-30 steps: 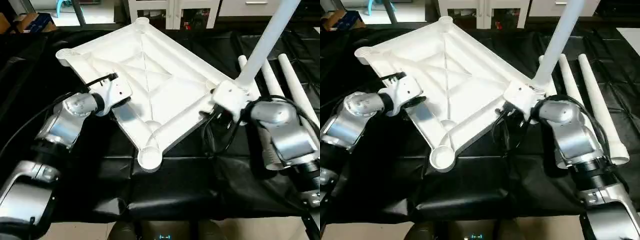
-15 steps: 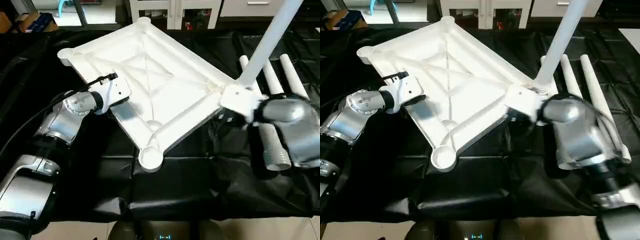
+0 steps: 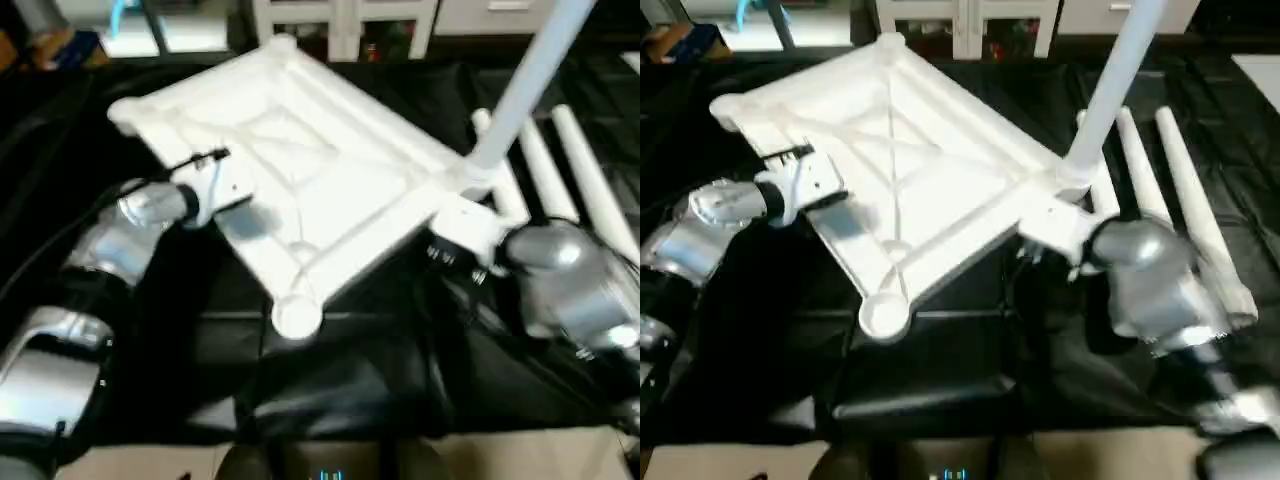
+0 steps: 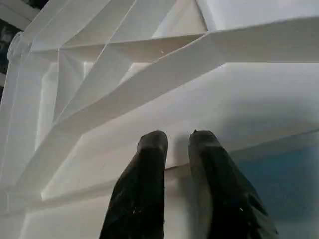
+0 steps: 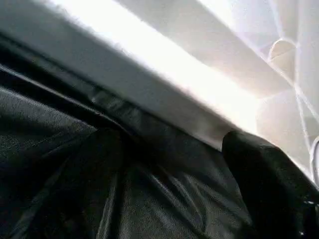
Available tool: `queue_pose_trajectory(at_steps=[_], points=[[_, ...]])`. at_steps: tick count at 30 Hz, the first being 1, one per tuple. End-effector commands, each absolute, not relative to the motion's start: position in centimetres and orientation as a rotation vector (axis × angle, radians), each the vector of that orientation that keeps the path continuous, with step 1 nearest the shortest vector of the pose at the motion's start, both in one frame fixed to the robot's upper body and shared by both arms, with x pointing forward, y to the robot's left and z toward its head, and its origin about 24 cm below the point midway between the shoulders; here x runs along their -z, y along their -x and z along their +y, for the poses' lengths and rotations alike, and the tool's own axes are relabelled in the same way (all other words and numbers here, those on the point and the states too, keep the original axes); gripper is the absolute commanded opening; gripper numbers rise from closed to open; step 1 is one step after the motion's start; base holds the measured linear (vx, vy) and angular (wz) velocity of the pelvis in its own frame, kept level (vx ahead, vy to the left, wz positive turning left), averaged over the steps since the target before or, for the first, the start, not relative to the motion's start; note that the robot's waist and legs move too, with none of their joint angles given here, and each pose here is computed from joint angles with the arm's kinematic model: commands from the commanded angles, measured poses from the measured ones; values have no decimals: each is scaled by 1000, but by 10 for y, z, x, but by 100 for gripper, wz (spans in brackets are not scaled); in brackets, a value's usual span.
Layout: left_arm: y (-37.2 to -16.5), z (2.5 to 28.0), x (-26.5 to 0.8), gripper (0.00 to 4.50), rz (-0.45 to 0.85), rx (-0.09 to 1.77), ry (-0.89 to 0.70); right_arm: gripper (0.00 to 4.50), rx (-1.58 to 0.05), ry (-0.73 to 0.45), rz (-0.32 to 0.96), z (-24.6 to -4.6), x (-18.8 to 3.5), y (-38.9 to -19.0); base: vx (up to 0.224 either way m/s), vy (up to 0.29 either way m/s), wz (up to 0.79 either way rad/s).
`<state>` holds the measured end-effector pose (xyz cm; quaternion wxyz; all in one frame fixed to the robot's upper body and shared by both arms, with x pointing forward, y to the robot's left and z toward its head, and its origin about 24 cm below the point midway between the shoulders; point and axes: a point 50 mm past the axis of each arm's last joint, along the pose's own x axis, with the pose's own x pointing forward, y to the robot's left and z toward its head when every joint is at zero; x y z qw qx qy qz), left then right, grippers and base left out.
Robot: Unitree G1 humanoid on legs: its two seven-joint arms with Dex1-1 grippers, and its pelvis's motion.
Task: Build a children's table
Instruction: Rotate table base
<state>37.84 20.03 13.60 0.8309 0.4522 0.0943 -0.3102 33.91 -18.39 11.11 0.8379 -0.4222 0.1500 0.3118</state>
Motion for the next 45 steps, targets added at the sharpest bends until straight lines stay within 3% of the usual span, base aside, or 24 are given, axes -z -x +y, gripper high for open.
queue_pose_trajectory(at_steps=[1,4,7,12,15,19,25,29,32,36,45], points=[[-371,212,-117,97,317,696,-987,369,-620,912,325,-184,-100,-344,0,0,0],[-366,220,-113,97,360,706,-997,369,-587,884,286,-176,-98,-353,0,0,0],[-355,240,-104,97,459,717,-1017,369,-523,774,199,-156,-103,-372,0,0,0],[-338,260,-97,97,545,712,-1000,369,-496,732,100,-133,-112,-389,0,0,0],[-334,272,-98,97,540,647,-989,369,-568,664,64,-114,-117,-391,0,0,0],[-333,278,-100,97,521,586,-981,369,-617,645,51,-105,-118,-391,0,0,0],[-322,290,-98,97,579,529,-933,369,-754,567,42,-73,-113,-390,0,0,0],[-310,277,-90,97,595,603,-826,369,-759,528,42,-56,-108,-388,0,0,0],[-304,269,-87,97,599,651,-785,369,-733,510,28,-53,-111,-389,0,0,0],[-293,240,-87,97,530,765,-688,369,-627,449,-22,-54,-123,-397,0,0,0],[-319,206,-116,97,261,685,-595,369,-511,387,-44,-67,-128,-403,0,0,0]])
